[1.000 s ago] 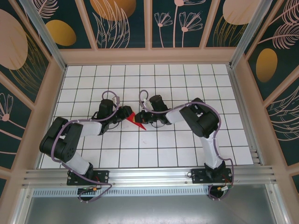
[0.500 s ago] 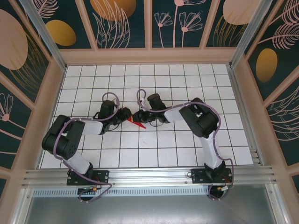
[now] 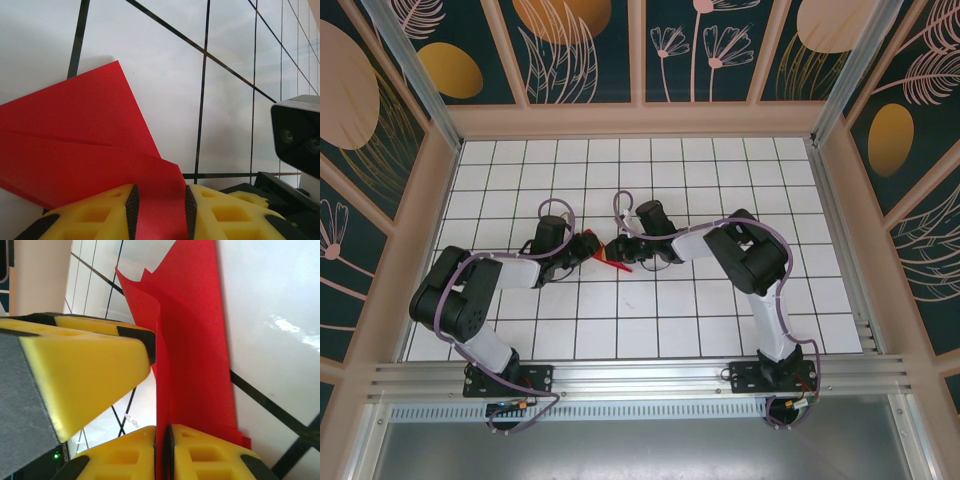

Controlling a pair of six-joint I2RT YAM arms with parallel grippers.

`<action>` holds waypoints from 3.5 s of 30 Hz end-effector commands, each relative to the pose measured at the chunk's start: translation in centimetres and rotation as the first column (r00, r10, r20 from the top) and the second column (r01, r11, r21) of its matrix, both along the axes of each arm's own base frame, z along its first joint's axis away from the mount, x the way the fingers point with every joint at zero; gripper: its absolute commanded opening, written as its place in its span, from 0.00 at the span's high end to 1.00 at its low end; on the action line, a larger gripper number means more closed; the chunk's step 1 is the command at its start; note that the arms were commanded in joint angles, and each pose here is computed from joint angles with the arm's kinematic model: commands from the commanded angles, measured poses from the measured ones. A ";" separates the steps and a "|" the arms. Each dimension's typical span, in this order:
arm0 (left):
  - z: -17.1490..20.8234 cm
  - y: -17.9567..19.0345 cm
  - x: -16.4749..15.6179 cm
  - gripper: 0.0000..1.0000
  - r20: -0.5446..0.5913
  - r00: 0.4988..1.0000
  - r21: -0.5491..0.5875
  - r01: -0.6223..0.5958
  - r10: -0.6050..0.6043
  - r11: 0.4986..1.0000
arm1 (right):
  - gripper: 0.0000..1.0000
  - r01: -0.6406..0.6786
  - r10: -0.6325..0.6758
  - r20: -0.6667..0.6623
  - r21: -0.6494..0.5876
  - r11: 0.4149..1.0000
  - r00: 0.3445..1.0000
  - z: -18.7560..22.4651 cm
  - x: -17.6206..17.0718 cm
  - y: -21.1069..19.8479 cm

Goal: Fold a paper plane with a square sheet of paper (pick it up from the middle)
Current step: Fold the wing for the fifth time at the center of the table.

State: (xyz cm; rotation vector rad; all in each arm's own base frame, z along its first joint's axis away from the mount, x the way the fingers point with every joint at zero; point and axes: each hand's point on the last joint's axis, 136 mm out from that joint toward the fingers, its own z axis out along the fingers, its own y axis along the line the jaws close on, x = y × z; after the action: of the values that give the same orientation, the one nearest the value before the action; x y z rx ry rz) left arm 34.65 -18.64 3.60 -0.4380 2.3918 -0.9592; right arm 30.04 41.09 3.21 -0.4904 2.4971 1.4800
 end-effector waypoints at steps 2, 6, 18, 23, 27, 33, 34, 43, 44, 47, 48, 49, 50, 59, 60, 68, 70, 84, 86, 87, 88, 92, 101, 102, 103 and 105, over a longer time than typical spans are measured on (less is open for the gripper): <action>0.6 -0.3 0.7 0.67 0.023 1.000 0.011 0.013 -0.013 1.000 | 0.90 0.038 -0.041 -0.035 -0.080 0.996 0.999 -2.7 0.0 -1.3; 0.8 -0.4 0.9 0.67 0.028 1.000 0.007 0.014 -0.015 1.000 | 0.93 0.053 -0.059 -0.044 -0.123 0.991 0.997 -3.7 0.1 -1.8; 2.6 -0.4 1.2 0.67 0.072 0.997 0.002 0.011 -0.011 1.000 | 0.96 0.071 -0.085 -0.063 -0.208 0.976 0.994 -5.8 0.1 -2.7; 2.6 -0.2 1.2 0.67 0.078 0.997 0.014 0.007 -0.008 1.000 | 0.97 0.083 -0.103 -0.080 -0.225 0.971 0.991 -6.3 0.1 -2.9; 2.0 -0.4 0.9 0.67 0.064 0.998 0.012 0.021 -0.022 1.000 | 0.98 0.094 -0.119 -0.092 -0.237 0.967 0.989 -6.7 0.1 -3.1; 1.2 -0.4 0.5 0.68 0.045 0.998 0.013 0.031 -0.032 0.999 | 0.99 0.121 -0.154 -0.112 -0.259 0.958 0.982 -7.1 0.4 -3.7; 1.1 -0.5 0.5 0.69 0.043 0.998 0.013 0.034 -0.034 0.999 | 1.00 0.127 -0.160 -0.112 -0.259 0.958 0.981 -7.1 0.5 -3.7; 0.7 -0.8 0.2 0.72 0.040 0.998 -0.001 0.056 -0.056 0.998 | 1.00 0.156 -0.196 -0.134 -0.259 0.953 0.971 -7.4 0.7 -4.2; 0.6 -0.8 0.1 0.72 0.037 0.998 -0.002 0.056 -0.056 0.998 | 1.00 0.158 -0.198 -0.138 -0.259 0.953 0.970 -7.5 0.6 -4.3; 0.3 -0.8 -0.3 0.73 0.029 0.998 -0.006 0.059 -0.059 0.998 | 1.00 0.165 -0.206 -0.140 -0.257 0.952 0.968 -7.5 0.8 -4.4; 0.2 -0.7 -0.3 0.73 0.028 0.998 -0.006 0.060 -0.059 0.998 | 1.00 0.167 -0.209 -0.143 -0.257 0.952 0.967 -7.5 0.9 -4.5; 0.1 -0.7 -0.5 0.74 0.026 0.998 -0.008 0.060 -0.060 0.998 | 1.00 0.170 -0.211 -0.144 -0.255 0.952 0.967 -7.5 0.9 -4.5; 0.0 -0.7 -0.6 0.74 0.024 0.998 -0.007 0.060 -0.060 0.998 | 1.00 0.171 -0.213 -0.148 -0.256 0.952 0.966 -7.6 0.9 -4.6; -0.5 -0.3 -1.4 0.77 0.019 0.998 -0.008 0.052 -0.052 0.999 | 1.00 0.181 -0.227 -0.164 -0.255 0.950 0.960 -7.9 1.0 -4.7; -0.5 -0.3 -1.4 0.77 0.021 0.998 -0.010 0.054 -0.053 0.999 | 1.00 0.181 -0.228 -0.166 -0.255 0.950 0.960 -8.0 1.0 -4.8; -0.1 -0.8 -0.5 0.80 0.034 0.998 -0.020 0.062 -0.061 0.998 | 1.00 0.172 -0.221 -0.173 -0.258 0.951 0.960 -8.2 0.8 -4.7; -0.4 -0.8 -0.4 0.81 0.024 0.998 -0.015 0.058 -0.058 0.998 | 1.00 0.173 -0.222 -0.172 -0.258 0.951 0.960 -8.2 0.9 -4.7; -3.8 0.4 -0.6 0.84 -0.096 0.995 0.078 0.025 -0.017 0.997 | 1.00 0.158 -0.204 -0.174 -0.247 0.956 0.963 -7.7 0.9 -4.4; -4.3 0.6 -0.8 0.85 -0.116 0.993 0.091 0.021 -0.010 0.996 | 1.00 0.153 -0.197 -0.169 -0.240 0.959 0.966 -7.4 1.0 -4.3; -4.6 0.7 -1.0 0.85 -0.127 0.992 0.098 0.020 -0.008 0.995 | 0.98 0.150 -0.192 -0.166 -0.235 0.960 0.967 -7.1 1.0 -4.1; -4.7 0.7 -1.1 0.85 -0.132 0.991 0.100 0.019 -0.006 0.995 | 0.97 0.148 -0.188 -0.163 -0.230 0.962 0.969 -6.8 1.1 -4.0; -5.3 1.0 -1.6 0.86 -0.157 0.988 0.109 0.015 0.002 0.994 | 0.89 0.126 -0.156 -0.146 -0.192 0.973 0.977 -5.1 1.4 -3.3; -6.0 1.2 -2.3 0.88 -0.180 0.984 0.108 0.013 0.007 0.994 | 0.79 0.074 -0.089 -0.100 -0.141 0.987 0.991 -1.2 1.2 -2.8; -6.0 1.2 -2.3 0.88 -0.181 0.983 0.108 0.012 0.007 0.994 | 0.79 0.069 -0.083 -0.099 -0.140 0.988 0.992 -1.0 1.0 -2.9; -6.1 1.2 -2.3 0.88 -0.183 0.983 0.108 0.011 0.009 0.994 | 0.79 0.066 -0.081 -0.097 -0.142 0.988 0.992 -0.8 0.9 -3.0; -6.0 1.2 -2.3 0.88 -0.181 0.983 0.106 0.011 0.008 0.994 | 0.78 0.062 -0.077 -0.097 -0.151 0.987 0.992 -0.8 0.5 -3.3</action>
State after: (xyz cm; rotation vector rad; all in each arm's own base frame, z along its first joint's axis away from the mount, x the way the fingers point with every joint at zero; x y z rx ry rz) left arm 34.32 -18.92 1.56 -0.4241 2.4688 -0.9430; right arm 31.07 39.69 3.05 -0.3695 2.6257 1.4212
